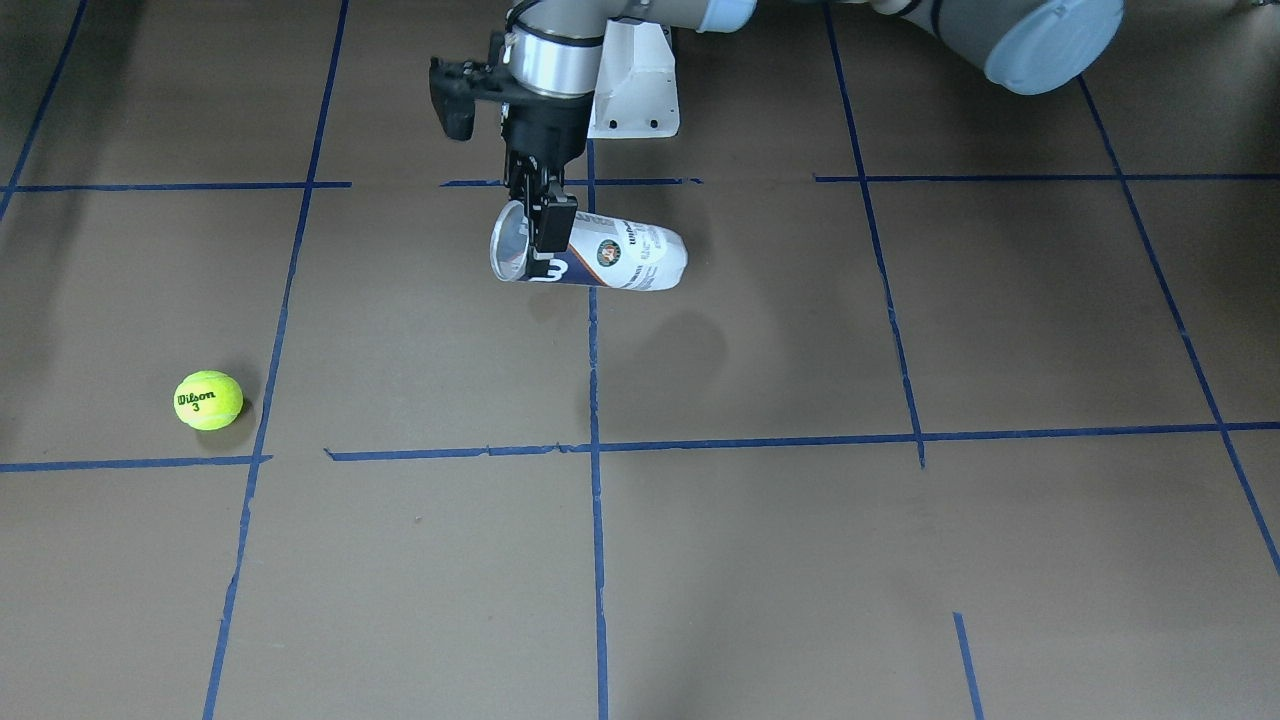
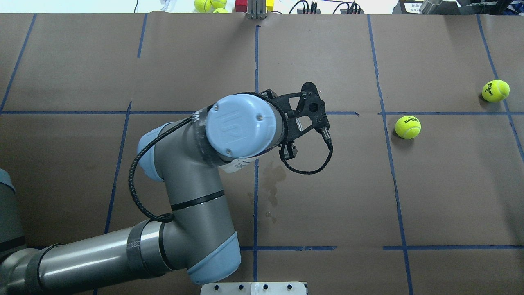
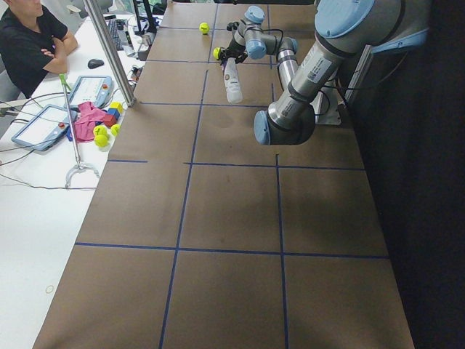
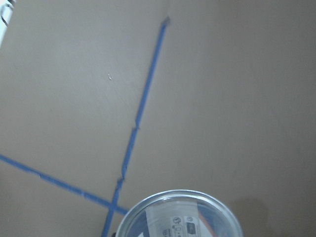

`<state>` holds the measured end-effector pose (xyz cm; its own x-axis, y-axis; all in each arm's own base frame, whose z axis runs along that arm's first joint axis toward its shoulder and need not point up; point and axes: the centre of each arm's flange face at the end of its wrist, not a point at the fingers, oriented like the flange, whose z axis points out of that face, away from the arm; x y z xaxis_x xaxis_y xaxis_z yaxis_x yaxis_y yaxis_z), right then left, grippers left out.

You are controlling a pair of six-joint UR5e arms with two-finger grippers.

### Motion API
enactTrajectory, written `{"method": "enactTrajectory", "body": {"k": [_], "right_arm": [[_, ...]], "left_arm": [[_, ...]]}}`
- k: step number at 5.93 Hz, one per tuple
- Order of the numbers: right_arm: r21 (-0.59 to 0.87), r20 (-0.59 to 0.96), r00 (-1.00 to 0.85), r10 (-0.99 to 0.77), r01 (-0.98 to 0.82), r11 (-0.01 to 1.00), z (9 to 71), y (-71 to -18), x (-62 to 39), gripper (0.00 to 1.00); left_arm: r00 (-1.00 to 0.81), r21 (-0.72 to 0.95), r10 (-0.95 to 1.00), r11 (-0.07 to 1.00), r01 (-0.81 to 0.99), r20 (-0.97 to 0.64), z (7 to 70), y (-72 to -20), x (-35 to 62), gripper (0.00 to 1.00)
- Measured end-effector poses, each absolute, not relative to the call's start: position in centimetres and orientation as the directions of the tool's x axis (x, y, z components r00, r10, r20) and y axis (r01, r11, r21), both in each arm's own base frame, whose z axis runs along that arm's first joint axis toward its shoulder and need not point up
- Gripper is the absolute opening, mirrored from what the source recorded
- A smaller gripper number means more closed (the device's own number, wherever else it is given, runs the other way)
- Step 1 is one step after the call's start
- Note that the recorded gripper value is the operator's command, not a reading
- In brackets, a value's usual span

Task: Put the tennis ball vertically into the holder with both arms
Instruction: 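Move the upright tube to the table centre with the left gripper, then reach the right gripper to the nearer tennis ball and grasp it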

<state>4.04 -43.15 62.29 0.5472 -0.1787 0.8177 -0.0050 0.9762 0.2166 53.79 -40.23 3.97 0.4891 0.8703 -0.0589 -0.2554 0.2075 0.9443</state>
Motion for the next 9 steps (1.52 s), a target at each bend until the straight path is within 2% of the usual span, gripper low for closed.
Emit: {"method": "enactTrajectory", "body": {"k": [2,3,6,9], "right_arm": [[0.172,0.835,0.54,-0.103,-0.08,0.982,58.8,-43.5,4.0,1.0],[0.174,0.843,0.532,-0.084,-0.121,0.977,55.4,-43.5,4.0,1.0],[0.122,0.878,0.479,0.007,-0.236,0.964,44.1,-46.5,0.8,1.0],[0.09,0.853,0.519,0.063,-0.264,0.96,38.1,-50.2,-9.6,1.0]], "left_arm": [[0.468,0.971,0.851,0.206,0.123,-0.24,7.9,-40.0,50.5,0.63],[0.429,0.95,0.857,0.191,0.247,-0.284,10.5,-39.4,49.2,0.63],[0.328,0.891,0.9,0.126,0.436,-0.287,18.3,-37.8,49.5,0.64],[0.3,0.864,0.912,0.102,0.493,-0.279,20.1,-37.7,50.8,0.67]]}}
